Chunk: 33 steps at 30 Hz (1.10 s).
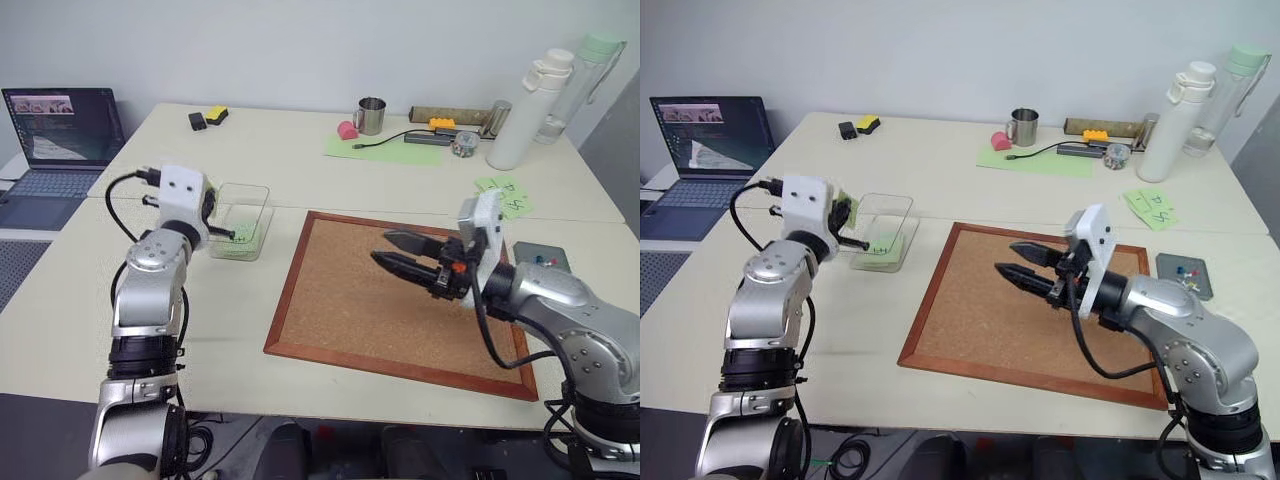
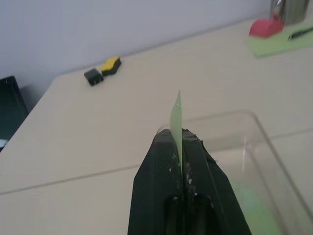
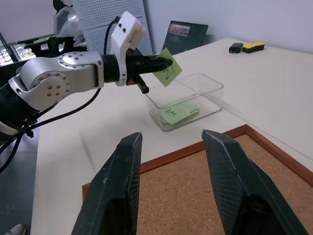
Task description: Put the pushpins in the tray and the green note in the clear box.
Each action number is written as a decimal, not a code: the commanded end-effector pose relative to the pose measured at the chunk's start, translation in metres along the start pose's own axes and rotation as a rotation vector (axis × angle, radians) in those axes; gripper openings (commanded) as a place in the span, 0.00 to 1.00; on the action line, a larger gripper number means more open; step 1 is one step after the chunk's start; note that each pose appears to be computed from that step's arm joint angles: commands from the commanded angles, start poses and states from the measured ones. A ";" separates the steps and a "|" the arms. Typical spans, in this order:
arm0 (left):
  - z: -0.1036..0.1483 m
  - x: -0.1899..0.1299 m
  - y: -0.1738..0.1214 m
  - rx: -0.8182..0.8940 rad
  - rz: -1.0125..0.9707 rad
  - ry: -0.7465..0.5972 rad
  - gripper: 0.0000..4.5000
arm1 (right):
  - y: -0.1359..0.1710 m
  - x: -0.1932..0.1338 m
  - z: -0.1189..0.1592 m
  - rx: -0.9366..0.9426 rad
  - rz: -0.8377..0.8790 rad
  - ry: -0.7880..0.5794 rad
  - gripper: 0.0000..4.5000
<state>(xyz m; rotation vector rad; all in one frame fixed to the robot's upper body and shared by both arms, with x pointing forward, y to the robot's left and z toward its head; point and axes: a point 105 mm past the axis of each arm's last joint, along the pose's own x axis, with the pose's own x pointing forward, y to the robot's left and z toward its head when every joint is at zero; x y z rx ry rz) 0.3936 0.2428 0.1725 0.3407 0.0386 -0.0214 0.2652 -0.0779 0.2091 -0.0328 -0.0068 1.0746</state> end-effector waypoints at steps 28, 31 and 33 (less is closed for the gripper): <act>0.037 -0.062 -0.111 0.075 -0.963 -0.097 0.81 | -0.024 -0.064 -0.027 -0.133 -0.179 0.220 0.45; 0.025 -0.069 -0.111 0.106 -1.013 -0.057 0.81 | -0.028 -0.076 -0.035 -0.142 -0.218 0.263 0.45; 0.020 -0.070 -0.112 0.126 -1.020 -0.057 0.81 | -0.029 -0.078 -0.036 -0.140 -0.242 0.262 0.45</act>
